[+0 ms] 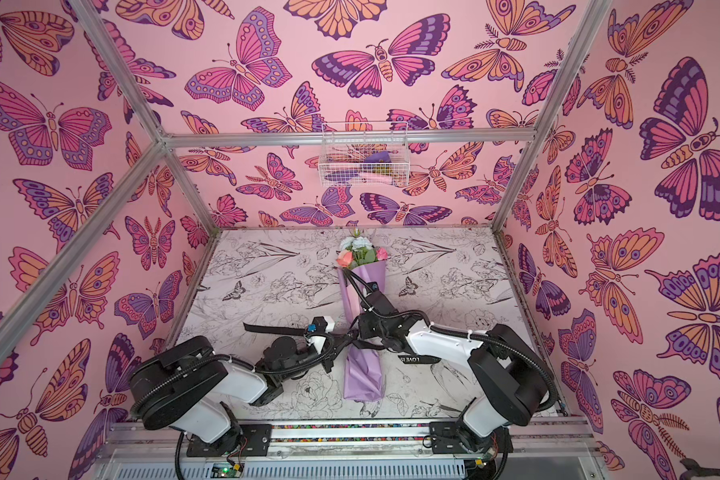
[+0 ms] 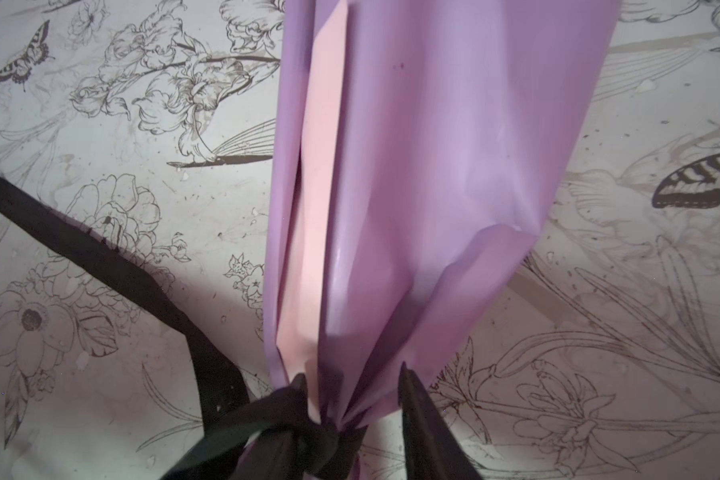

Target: Tie the bouquet of fake flowers

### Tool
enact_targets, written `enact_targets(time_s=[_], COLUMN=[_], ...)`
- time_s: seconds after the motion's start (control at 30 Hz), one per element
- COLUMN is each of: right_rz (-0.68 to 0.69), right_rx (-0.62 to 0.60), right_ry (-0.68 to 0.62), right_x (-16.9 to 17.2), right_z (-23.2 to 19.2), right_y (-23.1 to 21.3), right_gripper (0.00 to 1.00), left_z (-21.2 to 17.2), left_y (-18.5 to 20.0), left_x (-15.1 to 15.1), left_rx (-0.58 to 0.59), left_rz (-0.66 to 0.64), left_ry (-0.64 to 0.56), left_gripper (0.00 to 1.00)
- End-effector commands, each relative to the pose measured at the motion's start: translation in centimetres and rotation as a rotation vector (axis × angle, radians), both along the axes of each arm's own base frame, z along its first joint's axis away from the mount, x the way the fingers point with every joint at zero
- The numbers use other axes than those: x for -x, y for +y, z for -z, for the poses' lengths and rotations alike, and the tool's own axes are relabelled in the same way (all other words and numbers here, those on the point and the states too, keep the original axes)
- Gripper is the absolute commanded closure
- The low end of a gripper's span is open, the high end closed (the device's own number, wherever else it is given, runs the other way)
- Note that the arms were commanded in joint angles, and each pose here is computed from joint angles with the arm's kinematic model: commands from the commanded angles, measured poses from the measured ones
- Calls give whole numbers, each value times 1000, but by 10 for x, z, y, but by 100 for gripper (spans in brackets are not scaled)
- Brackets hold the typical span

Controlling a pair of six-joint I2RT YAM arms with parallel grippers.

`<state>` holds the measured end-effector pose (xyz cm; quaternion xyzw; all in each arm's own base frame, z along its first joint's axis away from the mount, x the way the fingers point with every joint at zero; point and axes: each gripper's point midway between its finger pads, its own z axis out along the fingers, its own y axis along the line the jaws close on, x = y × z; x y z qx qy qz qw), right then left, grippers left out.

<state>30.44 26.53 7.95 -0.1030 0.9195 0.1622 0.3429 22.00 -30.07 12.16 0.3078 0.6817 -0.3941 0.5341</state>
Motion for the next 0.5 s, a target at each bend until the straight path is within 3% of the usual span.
enact_targets(time_s=[0.0,0.47], right_rz=[80,126], right_rx=[-29,-45], right_ry=[-64,-74], right_x=[-13,-15], right_z=[-17,-16], right_y=[-7,-12], right_gripper=[62,62], left_z=[-7,28], left_y=[5,43], left_x=[6,-5], left_rx=[29,-37], left_rz=[0,-205], left_ry=[-19,70], left_gripper=[100,95])
